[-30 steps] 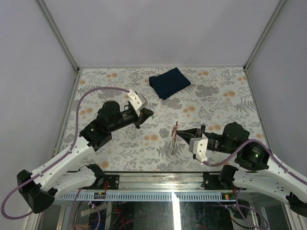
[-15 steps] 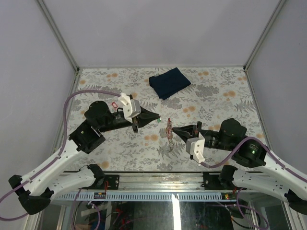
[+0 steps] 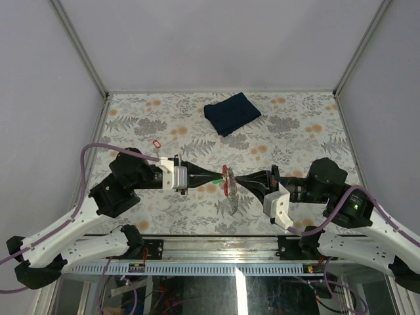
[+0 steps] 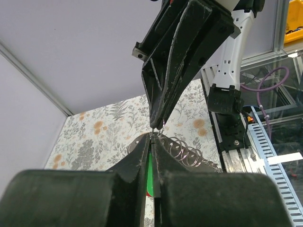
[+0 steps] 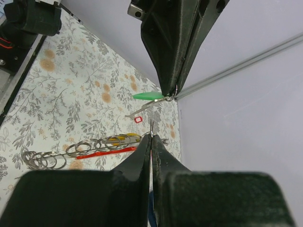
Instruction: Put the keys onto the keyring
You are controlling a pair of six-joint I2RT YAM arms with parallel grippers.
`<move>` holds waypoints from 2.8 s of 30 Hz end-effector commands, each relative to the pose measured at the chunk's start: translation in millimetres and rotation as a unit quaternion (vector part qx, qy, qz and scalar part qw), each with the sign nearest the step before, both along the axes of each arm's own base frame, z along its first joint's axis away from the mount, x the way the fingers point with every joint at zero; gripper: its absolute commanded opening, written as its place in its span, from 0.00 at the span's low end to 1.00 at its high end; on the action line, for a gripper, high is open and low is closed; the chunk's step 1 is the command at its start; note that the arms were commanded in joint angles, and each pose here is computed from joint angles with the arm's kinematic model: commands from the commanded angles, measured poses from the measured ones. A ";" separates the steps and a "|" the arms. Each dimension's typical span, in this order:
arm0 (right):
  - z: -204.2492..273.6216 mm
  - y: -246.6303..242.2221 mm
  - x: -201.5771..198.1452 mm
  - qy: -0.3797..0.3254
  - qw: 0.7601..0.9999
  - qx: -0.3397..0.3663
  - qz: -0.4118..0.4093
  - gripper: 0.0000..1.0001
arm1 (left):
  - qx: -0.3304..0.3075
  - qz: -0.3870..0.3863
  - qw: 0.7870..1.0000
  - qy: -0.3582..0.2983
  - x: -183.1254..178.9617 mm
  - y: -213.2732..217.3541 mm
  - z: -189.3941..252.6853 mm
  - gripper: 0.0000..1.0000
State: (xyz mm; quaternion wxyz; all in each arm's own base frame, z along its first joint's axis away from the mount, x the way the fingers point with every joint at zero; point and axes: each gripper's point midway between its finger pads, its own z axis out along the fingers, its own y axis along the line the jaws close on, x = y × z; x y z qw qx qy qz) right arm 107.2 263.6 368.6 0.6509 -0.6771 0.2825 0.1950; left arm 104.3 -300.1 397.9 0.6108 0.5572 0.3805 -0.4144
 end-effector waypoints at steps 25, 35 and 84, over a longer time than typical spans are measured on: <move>33.2 8.8 -35.4 0.016 0.995 0.000 0.100 0.00 | 0.024 -0.076 0.954 -0.289 -24.7 13.3 5.5 0.00; 27.1 16.1 -30.0 0.059 0.993 -0.037 0.093 0.00 | 0.075 -0.071 0.947 -0.304 -15.9 15.2 -5.8 0.00; 3.3 37.9 -57.5 0.353 0.918 -0.098 0.152 0.00 | 0.123 -0.054 0.922 -0.364 -1.1 20.5 -33.1 0.00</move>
